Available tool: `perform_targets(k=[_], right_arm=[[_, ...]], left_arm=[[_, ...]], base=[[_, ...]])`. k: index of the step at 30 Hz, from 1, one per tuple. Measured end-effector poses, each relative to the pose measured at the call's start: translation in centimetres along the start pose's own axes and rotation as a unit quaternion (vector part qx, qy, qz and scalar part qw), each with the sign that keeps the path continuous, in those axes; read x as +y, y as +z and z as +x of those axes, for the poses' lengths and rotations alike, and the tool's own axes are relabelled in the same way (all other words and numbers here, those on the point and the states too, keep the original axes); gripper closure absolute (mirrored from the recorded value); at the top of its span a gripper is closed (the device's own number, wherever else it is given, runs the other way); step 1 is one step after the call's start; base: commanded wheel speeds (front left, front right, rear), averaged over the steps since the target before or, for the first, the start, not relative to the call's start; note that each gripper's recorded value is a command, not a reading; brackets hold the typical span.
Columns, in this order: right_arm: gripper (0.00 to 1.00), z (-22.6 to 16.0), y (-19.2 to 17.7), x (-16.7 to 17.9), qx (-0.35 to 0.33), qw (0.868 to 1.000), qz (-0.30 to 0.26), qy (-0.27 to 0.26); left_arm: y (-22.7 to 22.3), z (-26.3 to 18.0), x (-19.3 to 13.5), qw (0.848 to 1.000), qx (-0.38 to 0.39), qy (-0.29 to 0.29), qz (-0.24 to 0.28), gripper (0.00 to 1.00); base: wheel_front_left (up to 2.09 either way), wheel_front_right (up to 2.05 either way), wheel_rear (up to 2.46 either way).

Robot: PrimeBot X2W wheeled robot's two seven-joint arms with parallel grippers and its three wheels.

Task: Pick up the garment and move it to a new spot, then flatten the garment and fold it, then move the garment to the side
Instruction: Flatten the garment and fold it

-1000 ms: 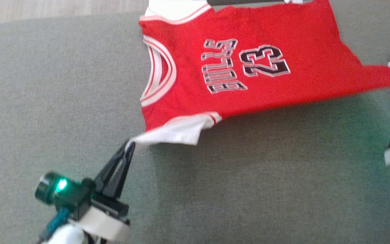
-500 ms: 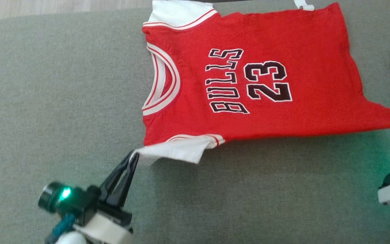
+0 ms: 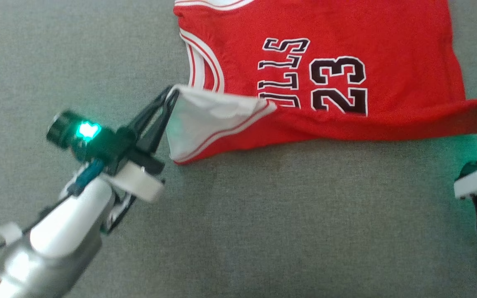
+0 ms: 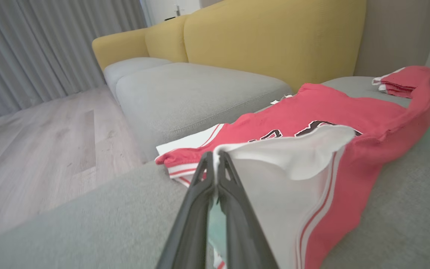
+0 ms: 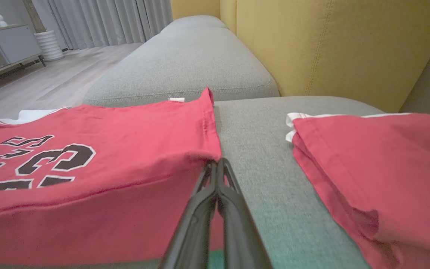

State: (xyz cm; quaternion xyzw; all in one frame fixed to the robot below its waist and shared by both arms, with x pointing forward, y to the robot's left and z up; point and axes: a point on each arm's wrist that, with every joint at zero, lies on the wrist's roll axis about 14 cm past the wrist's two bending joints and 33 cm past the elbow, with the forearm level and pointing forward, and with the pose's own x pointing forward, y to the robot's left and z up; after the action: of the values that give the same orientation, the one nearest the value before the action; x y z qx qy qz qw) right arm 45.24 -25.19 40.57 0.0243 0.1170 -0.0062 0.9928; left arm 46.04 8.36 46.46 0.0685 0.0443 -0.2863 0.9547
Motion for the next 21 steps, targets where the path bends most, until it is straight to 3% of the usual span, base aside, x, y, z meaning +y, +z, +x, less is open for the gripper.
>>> perform_targets(k=[9,16,17,18,19,21], right_arm=[[1.00,3.9,0.9,-0.4,-0.007,1.000,-0.015,-0.004],[1.00,5.8,0.3,0.0,0.007,1.000,-0.023,0.002],[0.98,6.0,0.2,0.1,0.010,1.000,-0.023,0.003],[0.27,6.1,0.1,0.1,0.010,1.000,-0.022,0.002],[0.00,6.2,0.0,0.2,0.010,1.000,-0.022,0.004],[0.00,6.2,-0.1,0.9,0.014,0.999,-0.025,0.013]], left_arm=[[0.5,5.0,1.8,0.996,-0.001,-0.042,0.080,1.00],[-0.3,7.2,2.9,0.994,0.009,-0.039,0.100,1.00],[-0.5,7.4,3.0,0.994,0.013,-0.037,0.099,0.91],[-0.8,7.4,3.1,0.994,0.016,-0.032,0.100,0.51],[-0.9,7.5,3.3,0.995,0.016,-0.022,0.098,0.00],[-0.9,7.5,3.7,0.996,0.017,-0.003,0.093,0.00]], base=[[0.00,0.00,0.00],[0.00,0.00,0.00],[0.00,0.00,0.00],[0.00,0.00,0.00],[0.00,0.00,0.00],[0.00,0.00,0.00]])
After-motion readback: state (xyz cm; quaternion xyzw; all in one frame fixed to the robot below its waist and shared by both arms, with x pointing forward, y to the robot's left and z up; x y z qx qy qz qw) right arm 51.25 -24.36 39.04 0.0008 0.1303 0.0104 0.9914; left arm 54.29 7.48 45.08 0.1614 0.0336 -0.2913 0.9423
